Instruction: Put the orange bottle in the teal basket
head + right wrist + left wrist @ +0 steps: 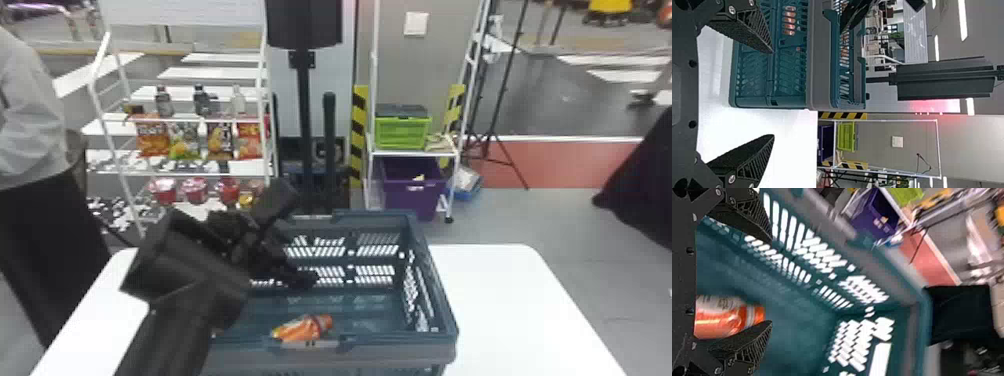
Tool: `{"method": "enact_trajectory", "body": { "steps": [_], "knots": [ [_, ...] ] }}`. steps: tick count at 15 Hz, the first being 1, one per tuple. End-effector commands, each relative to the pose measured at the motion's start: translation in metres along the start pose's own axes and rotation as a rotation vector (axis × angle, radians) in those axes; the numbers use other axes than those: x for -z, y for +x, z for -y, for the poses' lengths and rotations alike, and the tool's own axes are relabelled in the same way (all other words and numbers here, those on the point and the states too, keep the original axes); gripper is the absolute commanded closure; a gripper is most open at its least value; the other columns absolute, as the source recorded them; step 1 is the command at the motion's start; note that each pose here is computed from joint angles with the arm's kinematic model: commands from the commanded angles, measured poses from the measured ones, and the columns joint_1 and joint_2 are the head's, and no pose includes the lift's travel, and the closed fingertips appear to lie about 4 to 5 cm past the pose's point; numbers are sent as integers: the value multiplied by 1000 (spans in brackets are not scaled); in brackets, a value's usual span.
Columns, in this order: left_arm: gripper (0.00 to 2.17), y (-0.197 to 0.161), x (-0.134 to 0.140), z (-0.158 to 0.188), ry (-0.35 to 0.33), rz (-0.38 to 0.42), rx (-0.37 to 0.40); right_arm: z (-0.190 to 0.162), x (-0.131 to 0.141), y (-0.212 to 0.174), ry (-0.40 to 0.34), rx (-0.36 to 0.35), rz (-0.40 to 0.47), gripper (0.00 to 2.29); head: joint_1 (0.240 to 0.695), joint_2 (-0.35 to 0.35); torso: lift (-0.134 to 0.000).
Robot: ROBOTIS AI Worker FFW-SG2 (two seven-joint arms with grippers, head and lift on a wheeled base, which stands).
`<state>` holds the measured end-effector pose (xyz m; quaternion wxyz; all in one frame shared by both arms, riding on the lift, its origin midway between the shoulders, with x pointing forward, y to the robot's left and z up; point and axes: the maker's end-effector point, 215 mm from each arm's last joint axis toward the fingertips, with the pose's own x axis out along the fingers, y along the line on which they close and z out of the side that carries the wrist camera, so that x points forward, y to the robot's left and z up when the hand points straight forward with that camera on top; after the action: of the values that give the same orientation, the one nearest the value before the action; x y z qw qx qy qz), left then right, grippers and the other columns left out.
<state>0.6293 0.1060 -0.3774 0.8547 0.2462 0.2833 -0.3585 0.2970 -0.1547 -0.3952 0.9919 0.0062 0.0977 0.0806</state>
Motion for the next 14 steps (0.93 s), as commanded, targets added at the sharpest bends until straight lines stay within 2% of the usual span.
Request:
{"method": "enact_trajectory", "body": {
  "steps": [1, 3, 5, 6, 8, 11, 12, 13, 14],
  "knots": [
    [181, -38, -15, -19, -90, 105, -54, 0, -1, 0, 1, 1, 1, 130, 499, 0, 0],
    [181, -84, -15, -33, -192, 209, -110, 0, -3, 0, -1, -4, 5, 130, 499, 0, 0],
    [181, -134, 7, -42, -325, 294, -188, 0, -8, 1, -3, -9, 15, 130, 499, 0, 0],
    [181, -156, 21, -41, -371, 330, -225, 0, -10, 1, -5, -15, 19, 130, 499, 0, 0],
    [178, -193, 47, -31, -422, 359, -303, 1, -15, 1, -9, -27, 28, 130, 499, 0, 0],
    [171, -223, 90, 11, -488, 360, -334, 1, -19, 0, -9, -50, 35, 127, 499, 0, 0],
    [171, -235, 92, 20, -442, 383, -375, 1, -21, 0, -13, -58, 38, 127, 499, 0, 0],
    [171, -253, 82, 31, -352, 447, -420, 1, -22, 0, -11, -67, 41, 127, 499, 0, 0],
    [171, -265, 79, 45, -307, 487, -439, 1, -23, 1, -9, -78, 44, 127, 499, 0, 0]
  ]
}}
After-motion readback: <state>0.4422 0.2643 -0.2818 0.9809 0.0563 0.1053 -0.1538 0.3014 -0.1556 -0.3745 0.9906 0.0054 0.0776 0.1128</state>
